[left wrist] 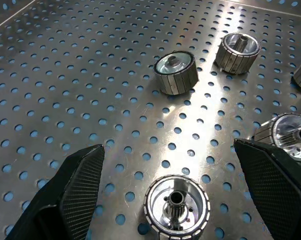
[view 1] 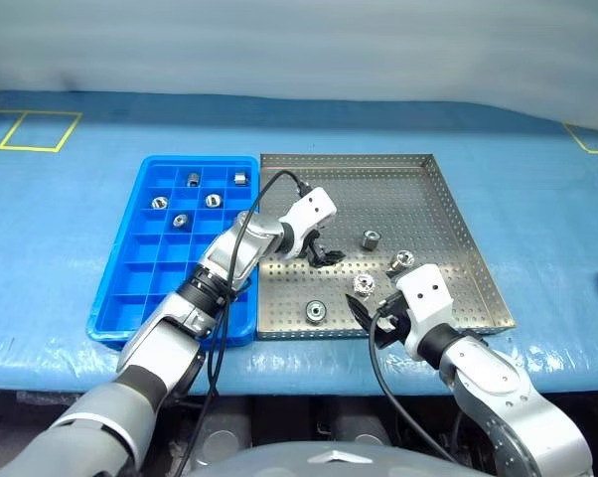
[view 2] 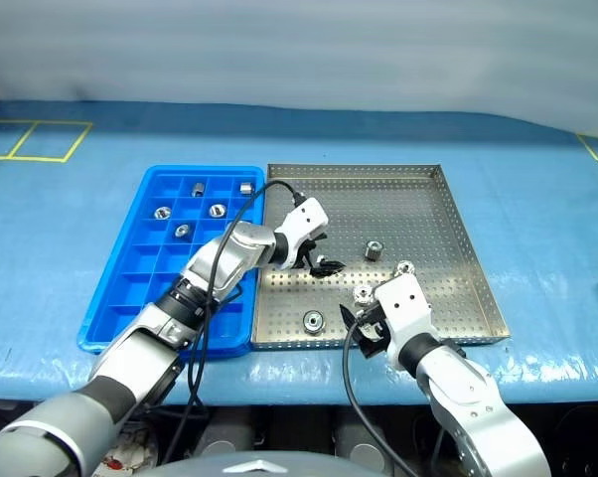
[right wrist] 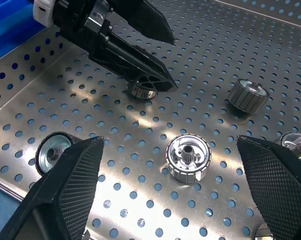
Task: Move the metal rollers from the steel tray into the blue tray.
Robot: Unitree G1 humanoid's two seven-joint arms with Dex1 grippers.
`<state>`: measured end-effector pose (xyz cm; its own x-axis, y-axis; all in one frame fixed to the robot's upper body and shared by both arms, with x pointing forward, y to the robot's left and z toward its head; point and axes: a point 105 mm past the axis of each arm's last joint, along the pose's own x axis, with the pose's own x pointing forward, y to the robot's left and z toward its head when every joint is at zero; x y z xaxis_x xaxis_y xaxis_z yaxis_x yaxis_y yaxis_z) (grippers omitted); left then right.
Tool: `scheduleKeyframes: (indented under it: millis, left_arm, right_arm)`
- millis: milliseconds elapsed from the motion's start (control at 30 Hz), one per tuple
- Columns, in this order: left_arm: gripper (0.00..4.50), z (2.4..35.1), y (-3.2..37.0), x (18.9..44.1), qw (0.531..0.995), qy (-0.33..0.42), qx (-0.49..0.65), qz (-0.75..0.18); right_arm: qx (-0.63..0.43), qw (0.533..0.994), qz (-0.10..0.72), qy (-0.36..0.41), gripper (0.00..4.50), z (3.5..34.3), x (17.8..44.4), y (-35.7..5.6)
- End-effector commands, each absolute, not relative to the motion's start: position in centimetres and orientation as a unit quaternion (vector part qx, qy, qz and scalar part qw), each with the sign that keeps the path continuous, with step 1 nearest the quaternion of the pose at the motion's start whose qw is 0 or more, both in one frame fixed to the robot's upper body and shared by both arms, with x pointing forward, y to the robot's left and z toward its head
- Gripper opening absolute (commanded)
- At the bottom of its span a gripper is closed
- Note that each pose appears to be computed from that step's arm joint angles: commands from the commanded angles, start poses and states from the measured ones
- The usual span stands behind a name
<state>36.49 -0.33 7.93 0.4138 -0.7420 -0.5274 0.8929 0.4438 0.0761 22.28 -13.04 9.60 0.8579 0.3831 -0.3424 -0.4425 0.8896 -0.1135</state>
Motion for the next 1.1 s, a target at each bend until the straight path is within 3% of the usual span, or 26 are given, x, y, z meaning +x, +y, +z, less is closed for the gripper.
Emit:
scheduleKeyframes:
  millis: [33,133,233,467,633,800,967,1100]
  left_arm:
    - [4.5,8.8,-0.5,37.0,0.823,0.198,0.191,-0.498]
    - [4.5,8.3,-0.1,36.7,0.815,0.212,0.199,-0.501]
    - [3.94,8.1,0.2,36.3,0.809,0.215,0.204,-0.508]
    - [1.69,7.8,0.7,35.2,0.797,0.225,0.196,-0.525]
    - [1.65,9.3,1.3,35.4,0.817,0.205,0.17,-0.511]
    - [1.65,14.7,2.5,36.4,0.876,0.126,0.076,-0.46]
    - [1.65,19.1,6.2,36.9,0.926,0.052,0.004,-0.375]
    - [1.65,19.6,11.1,37.2,0.968,0.03,0.02,-0.248]
  right_arm:
    - [-0.098,0.964,0.214,0.125,4.47,11.0,22.4,-12.8]
    - [-0.098,0.964,0.215,0.124,4.47,11.0,22.5,-12.7]
    - [-0.097,0.964,0.216,0.123,4.5,11.1,22.5,-12.7]
    - [-0.094,0.963,0.224,0.117,4.5,11.3,22.8,-12.3]
    - [-0.096,0.962,0.226,0.117,4.5,11.3,22.8,-12.2]
    - [-0.096,0.961,0.232,0.115,4.5,11.4,22.9,-11.8]
    - [-0.097,0.957,0.252,0.11,4.5,11.5,23.1,-10.9]
    - [-0.104,0.951,0.27,0.105,4.5,11.5,23.3,-10.0]
